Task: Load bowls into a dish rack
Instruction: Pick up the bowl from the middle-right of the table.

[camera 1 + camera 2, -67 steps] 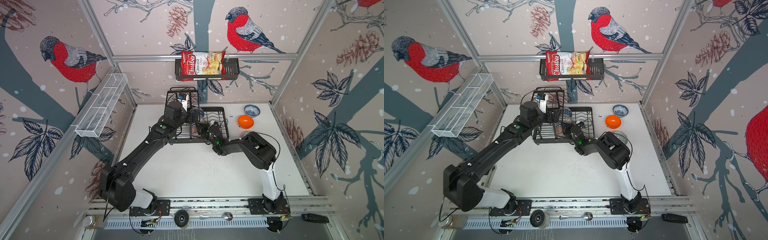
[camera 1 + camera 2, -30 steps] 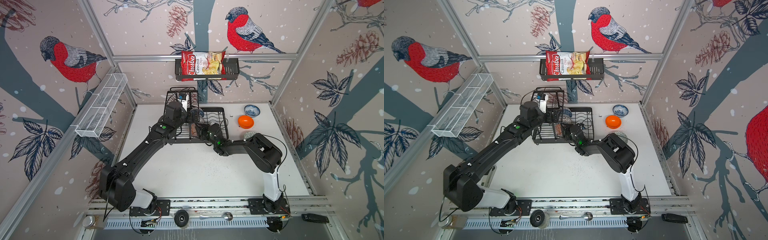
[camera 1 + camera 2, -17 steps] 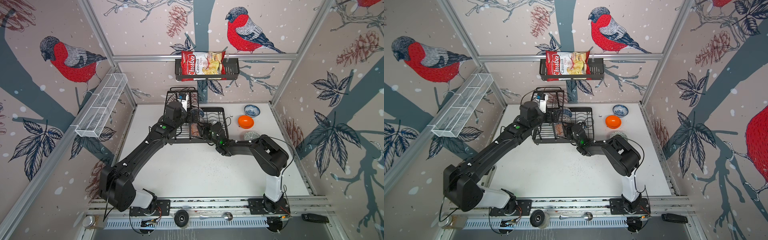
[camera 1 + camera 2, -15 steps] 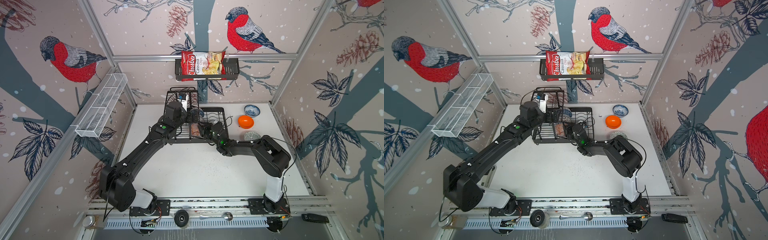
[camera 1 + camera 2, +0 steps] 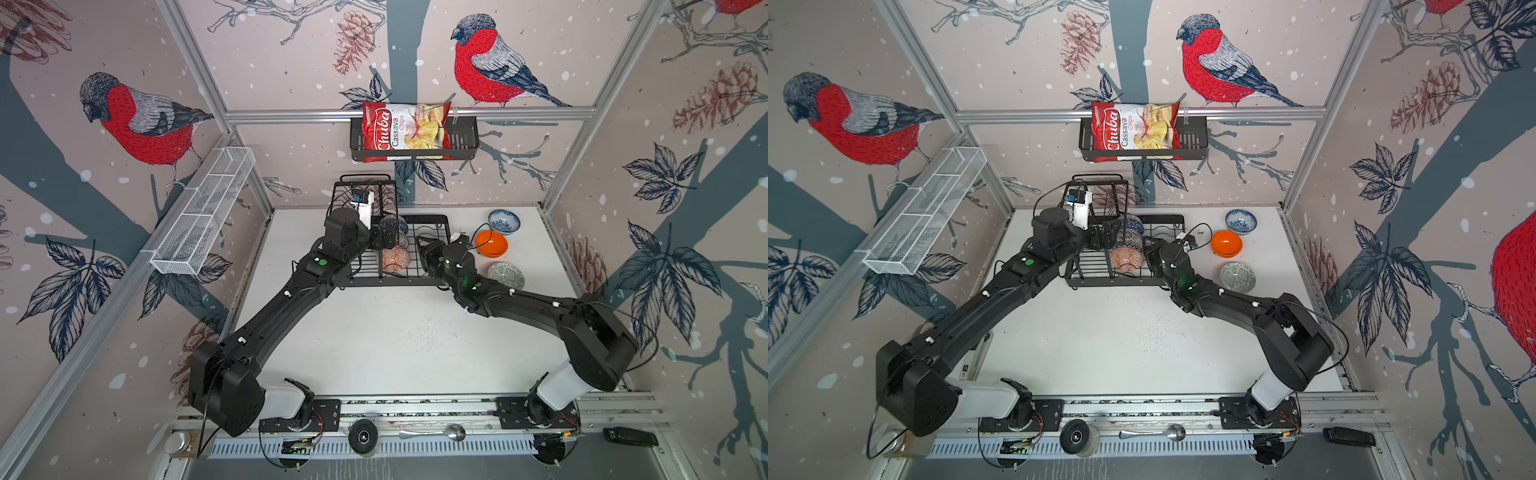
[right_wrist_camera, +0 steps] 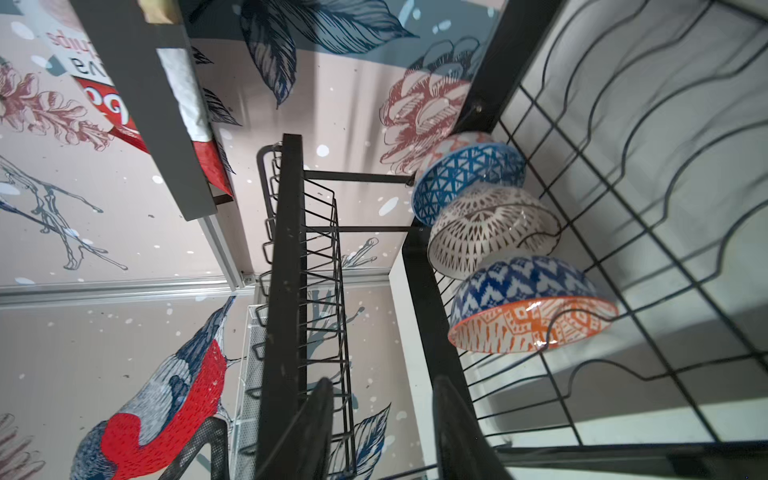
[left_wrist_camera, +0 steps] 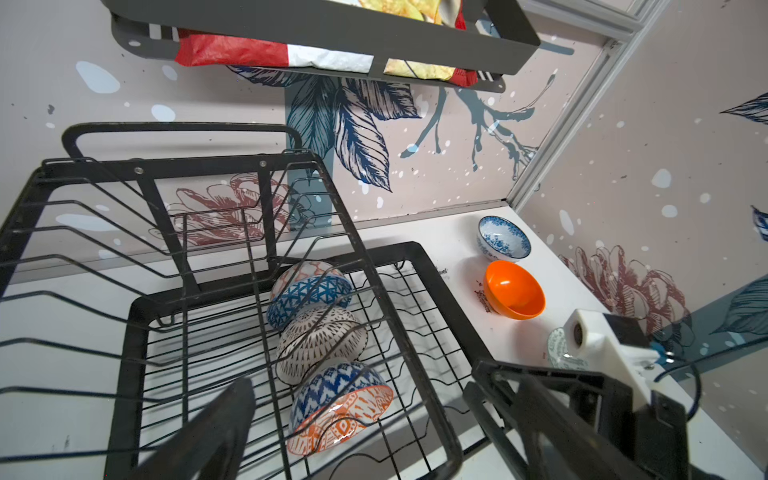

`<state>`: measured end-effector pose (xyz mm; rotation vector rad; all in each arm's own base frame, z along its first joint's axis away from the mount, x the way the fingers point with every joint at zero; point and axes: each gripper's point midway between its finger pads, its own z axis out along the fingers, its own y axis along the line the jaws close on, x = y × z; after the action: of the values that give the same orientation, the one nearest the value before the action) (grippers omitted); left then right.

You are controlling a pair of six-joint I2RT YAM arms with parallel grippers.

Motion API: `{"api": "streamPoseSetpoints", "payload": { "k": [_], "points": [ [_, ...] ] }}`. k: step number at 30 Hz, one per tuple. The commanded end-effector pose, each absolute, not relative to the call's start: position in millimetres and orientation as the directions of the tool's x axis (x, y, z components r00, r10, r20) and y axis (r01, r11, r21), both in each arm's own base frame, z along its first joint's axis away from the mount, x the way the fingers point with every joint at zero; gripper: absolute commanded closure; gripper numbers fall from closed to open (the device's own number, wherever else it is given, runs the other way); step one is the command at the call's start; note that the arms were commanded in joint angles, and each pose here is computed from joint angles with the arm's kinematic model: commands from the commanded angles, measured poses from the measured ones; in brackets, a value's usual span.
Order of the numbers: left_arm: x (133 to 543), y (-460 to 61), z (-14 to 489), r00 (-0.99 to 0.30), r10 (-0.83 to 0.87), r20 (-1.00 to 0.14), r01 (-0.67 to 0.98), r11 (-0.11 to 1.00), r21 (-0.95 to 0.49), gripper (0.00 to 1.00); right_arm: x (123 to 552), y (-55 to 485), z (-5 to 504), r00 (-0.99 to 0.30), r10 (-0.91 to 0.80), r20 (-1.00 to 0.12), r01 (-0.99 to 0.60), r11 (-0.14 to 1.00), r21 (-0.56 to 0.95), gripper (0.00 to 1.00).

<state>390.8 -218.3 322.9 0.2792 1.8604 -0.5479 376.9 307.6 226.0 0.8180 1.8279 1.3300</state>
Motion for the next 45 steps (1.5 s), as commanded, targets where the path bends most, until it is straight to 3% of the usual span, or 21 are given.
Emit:
{"api": "streamPoseSetpoints", "payload": {
  "k": [1,6,11,21,34,45],
  "points": [
    [384,-228,346,-0.269,-0.092,-0.959,0.514,0.828,-0.224,0.03,376,279,216,-0.500,0.792,-0.349,0.091,0.449,0.889,0.56],
    [365,-256,351,-0.238,-0.053,-0.970,0.630,0.751,-0.196,0.03,370,235,224,-0.450,0.765,-0.461,0.104,0.558,0.824,0.52],
    [346,-289,347,-0.219,-0.008,-0.976,0.696,0.700,-0.162,0.03,365,186,222,-0.409,0.759,-0.506,0.136,0.600,0.789,0.42],
    [318,-357,337,-0.228,0.035,-0.973,0.756,0.636,-0.155,0.03,347,100,219,-0.298,0.720,-0.627,0.233,0.692,0.683,0.01],
    [320,-425,287,-0.333,0.087,-0.939,0.758,0.616,-0.212,0.03,334,0,167,-0.276,0.767,-0.579,0.393,0.640,0.660,0.00],
    [334,-446,231,-0.477,0.124,-0.870,0.699,0.654,-0.290,0.03,350,-5,119,-0.426,0.753,-0.501,0.429,0.656,0.621,0.00]
  ]
}}
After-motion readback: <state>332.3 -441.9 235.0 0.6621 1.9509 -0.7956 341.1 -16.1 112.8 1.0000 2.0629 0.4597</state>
